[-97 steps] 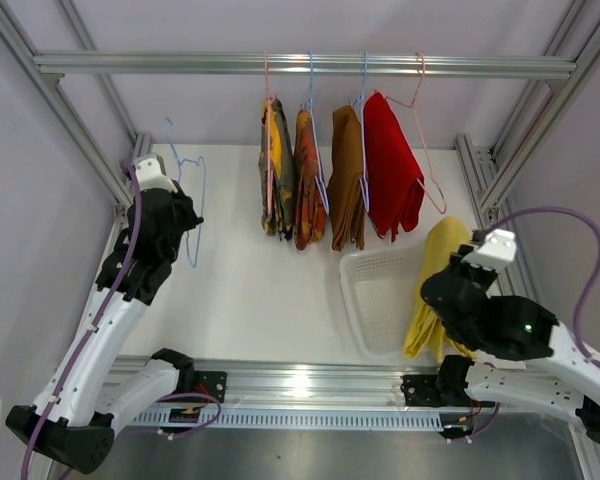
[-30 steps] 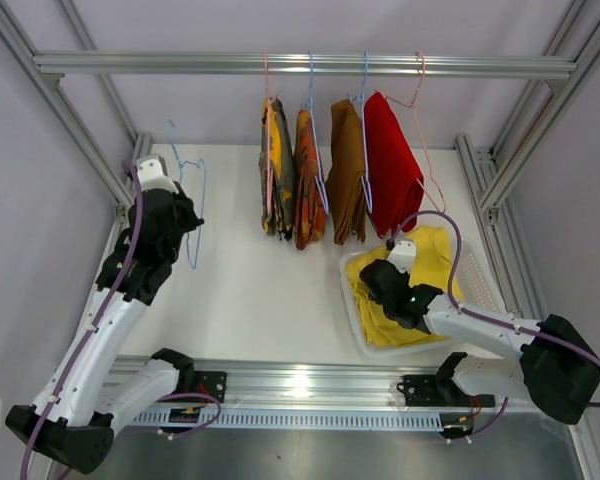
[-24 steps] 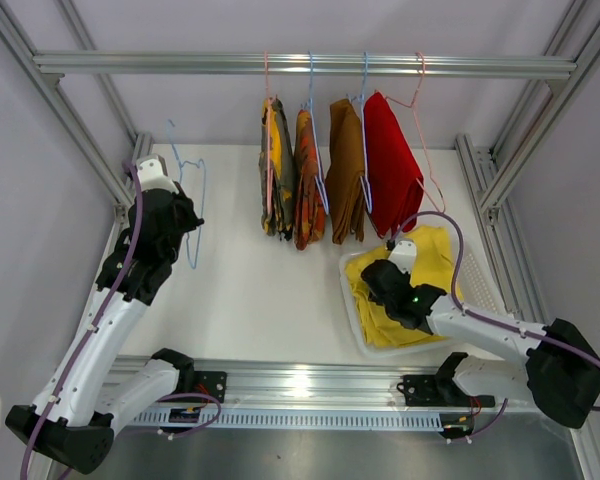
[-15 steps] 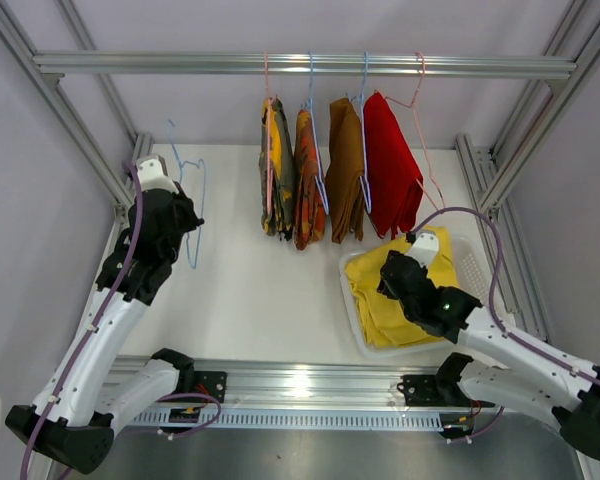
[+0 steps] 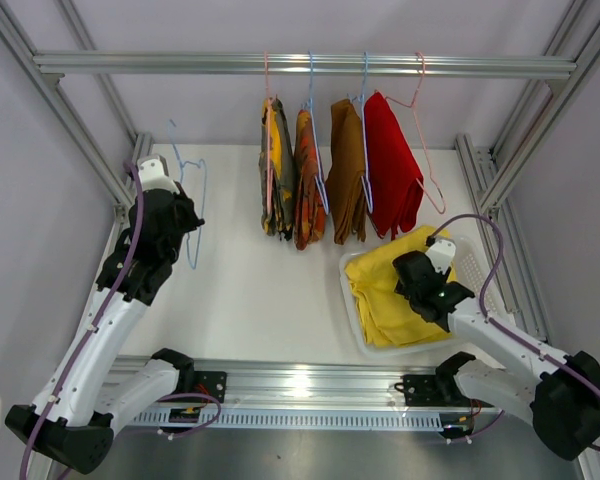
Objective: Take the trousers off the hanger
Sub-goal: Place the trousers in the bin, then place the hanger at the clothesline.
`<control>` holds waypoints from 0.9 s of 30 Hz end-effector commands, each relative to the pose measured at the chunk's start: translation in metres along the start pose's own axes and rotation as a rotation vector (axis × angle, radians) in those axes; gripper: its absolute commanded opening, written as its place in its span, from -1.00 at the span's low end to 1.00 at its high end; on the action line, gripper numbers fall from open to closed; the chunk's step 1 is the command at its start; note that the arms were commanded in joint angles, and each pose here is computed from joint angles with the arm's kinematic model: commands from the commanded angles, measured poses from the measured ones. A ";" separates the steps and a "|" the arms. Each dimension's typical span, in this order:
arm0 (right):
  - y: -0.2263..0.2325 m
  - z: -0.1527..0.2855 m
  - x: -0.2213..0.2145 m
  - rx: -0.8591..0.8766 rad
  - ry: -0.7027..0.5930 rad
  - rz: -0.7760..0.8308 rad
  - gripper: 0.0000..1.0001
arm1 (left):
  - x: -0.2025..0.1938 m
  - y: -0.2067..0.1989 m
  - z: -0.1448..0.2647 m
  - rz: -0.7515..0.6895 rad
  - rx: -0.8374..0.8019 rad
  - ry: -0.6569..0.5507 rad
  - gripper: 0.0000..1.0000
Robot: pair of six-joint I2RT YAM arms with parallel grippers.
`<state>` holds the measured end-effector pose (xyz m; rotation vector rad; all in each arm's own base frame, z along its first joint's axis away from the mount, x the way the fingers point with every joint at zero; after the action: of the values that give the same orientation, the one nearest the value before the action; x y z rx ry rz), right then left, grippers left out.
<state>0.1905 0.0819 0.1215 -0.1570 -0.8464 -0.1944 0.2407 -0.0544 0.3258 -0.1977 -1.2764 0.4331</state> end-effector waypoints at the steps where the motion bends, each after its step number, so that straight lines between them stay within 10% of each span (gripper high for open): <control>1: 0.006 -0.013 0.006 0.046 0.006 -0.061 0.14 | 0.014 -0.005 0.005 -0.001 -0.015 -0.056 -0.99; 27: -0.014 0.037 0.039 0.122 -0.123 -0.082 0.40 | 0.045 -0.015 0.052 -0.071 -0.247 -0.173 -0.99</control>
<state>0.1843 0.0713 0.1838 -0.0008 -0.9901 -0.2512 0.2114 -0.0503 0.3577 -0.2620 -1.4044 0.2911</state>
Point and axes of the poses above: each gripper's point midway between its finger pads, its own z axis back along the fingers, its own y axis along the line the jaws close on, x = y × z, the point moved 7 cm from there along z, back along the fingers, and after that the axes turned 9 degrees about z, right-handed, at the moved point
